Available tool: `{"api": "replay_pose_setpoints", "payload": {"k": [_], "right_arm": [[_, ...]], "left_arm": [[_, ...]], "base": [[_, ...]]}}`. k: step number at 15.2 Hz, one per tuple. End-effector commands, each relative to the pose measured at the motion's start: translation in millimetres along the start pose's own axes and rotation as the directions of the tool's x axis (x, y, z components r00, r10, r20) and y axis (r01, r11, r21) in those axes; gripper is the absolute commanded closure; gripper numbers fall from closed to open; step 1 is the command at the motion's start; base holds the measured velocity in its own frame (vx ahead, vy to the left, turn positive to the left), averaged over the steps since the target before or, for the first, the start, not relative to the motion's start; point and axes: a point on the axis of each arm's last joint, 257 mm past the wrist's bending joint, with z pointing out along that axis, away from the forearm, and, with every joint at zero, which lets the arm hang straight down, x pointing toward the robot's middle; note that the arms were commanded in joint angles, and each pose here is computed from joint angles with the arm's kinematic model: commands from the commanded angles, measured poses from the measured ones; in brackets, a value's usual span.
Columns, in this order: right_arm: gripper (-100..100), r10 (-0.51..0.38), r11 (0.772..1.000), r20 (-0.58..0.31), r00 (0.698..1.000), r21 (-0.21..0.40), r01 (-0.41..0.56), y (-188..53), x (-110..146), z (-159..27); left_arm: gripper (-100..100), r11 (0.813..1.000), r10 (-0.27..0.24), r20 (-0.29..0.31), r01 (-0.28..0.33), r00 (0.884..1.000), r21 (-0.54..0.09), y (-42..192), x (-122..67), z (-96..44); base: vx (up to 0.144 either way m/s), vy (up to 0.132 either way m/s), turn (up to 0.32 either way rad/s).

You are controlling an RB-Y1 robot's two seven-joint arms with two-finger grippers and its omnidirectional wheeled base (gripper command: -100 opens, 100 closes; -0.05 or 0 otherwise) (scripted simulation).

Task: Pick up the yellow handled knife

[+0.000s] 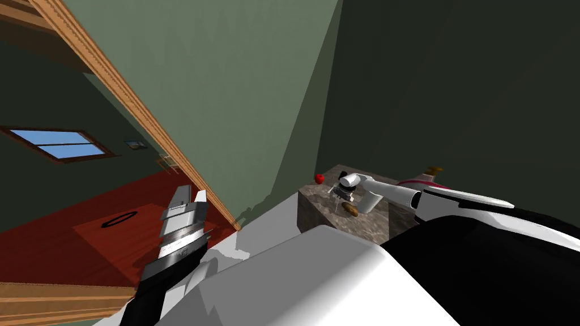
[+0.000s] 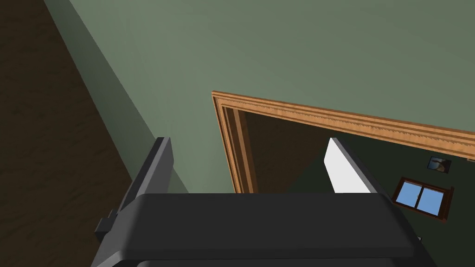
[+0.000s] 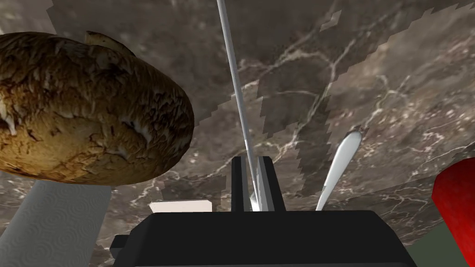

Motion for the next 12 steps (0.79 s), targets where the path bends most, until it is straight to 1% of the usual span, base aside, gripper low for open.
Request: {"api": "replay_pose_setpoints", "payload": {"k": [1,2,3,4,5,6,7,8,9,10,11,12], "right_arm": [[100,-0.039,0.999,-0.009,0.999,0.012,0.039,-19.1,1.4,2.0],[100,-0.029,1.000,-0.003,1.000,-0.010,0.029,-14.3,-3.5,-3.2],[100,-0.027,0.999,-0.003,1.000,-0.020,0.027,-11.6,-3.6,-3.2],[100,-0.087,0.996,-0.026,0.996,0.013,0.087,-34.9,8.0,1.9],[100,-0.085,0.996,-0.020,0.996,0.008,0.085,-38.1,3.0,-1.0],[100,-0.075,0.997,-0.010,0.997,-0.011,0.075,-33.6,-3.1,-6.8],[100,-0.072,0.997,-0.011,0.997,-0.021,0.072,-31.0,-2.7,-6.9],[100,-0.134,0.991,-0.039,0.990,0.007,0.134,-51.7,10.9,-2.2],[100,-0.126,0.992,-0.034,0.992,0.004,0.126,-54.5,6.6,-5.2],[100,-0.114,0.993,-0.022,0.993,-0.006,0.114,-53.8,-0.4,-11.3],[100,-0.111,0.994,-0.019,0.994,-0.019,0.111,-50.3,-0.8,-11.3],[100,-0.167,0.986,-0.054,0.985,0.012,0.168,-72.3,14.2,-7.3]], "left_arm": [[0,1.000,0.000,0.000,0.000,1.000,0.000,0.0,0.0,0.0],[0,1.000,0.000,0.000,0.000,1.000,0.000,0.0,0.0,0.0],[0,1.000,0.000,0.000,0.000,1.000,0.000,0.0,0.0,0.0],[0,1.000,0.000,0.000,0.000,1.000,0.000,-0.1,0.0,0.1],[0,1.000,0.000,0.000,0.000,1.000,0.000,0.0,0.0,0.0],[0,1.000,0.000,0.000,0.000,1.000,0.000,0.0,0.0,0.0],[0,1.000,0.000,0.000,0.000,1.000,0.000,0.0,0.0,0.0],[0,1.000,0.000,0.000,0.000,1.000,0.000,-0.1,0.0,0.1],[0,1.000,0.000,0.000,0.000,1.000,0.000,0.0,0.0,0.0],[0,1.000,0.000,0.000,0.000,1.000,0.000,0.0,0.0,0.0],[0,1.000,0.000,0.000,0.000,1.000,0.000,0.0,0.0,0.0],[0,1.000,0.000,0.000,0.000,1.000,0.000,-0.1,0.0,0.1]], "base": [[0.218,0.135,-0.296],[0.201,0.110,-0.184],[0.153,0.061,-0.026],[0.127,0.099,-0.262],[0.214,0.145,-0.298],[0.210,0.108,-0.133],[0.110,0.056,-0.045],[0.125,0.103,-0.265],[0.175,0.136,-0.324],[0.166,0.104,-0.137],[0.135,0.060,0.029],[0.155,0.105,-0.180]]}}
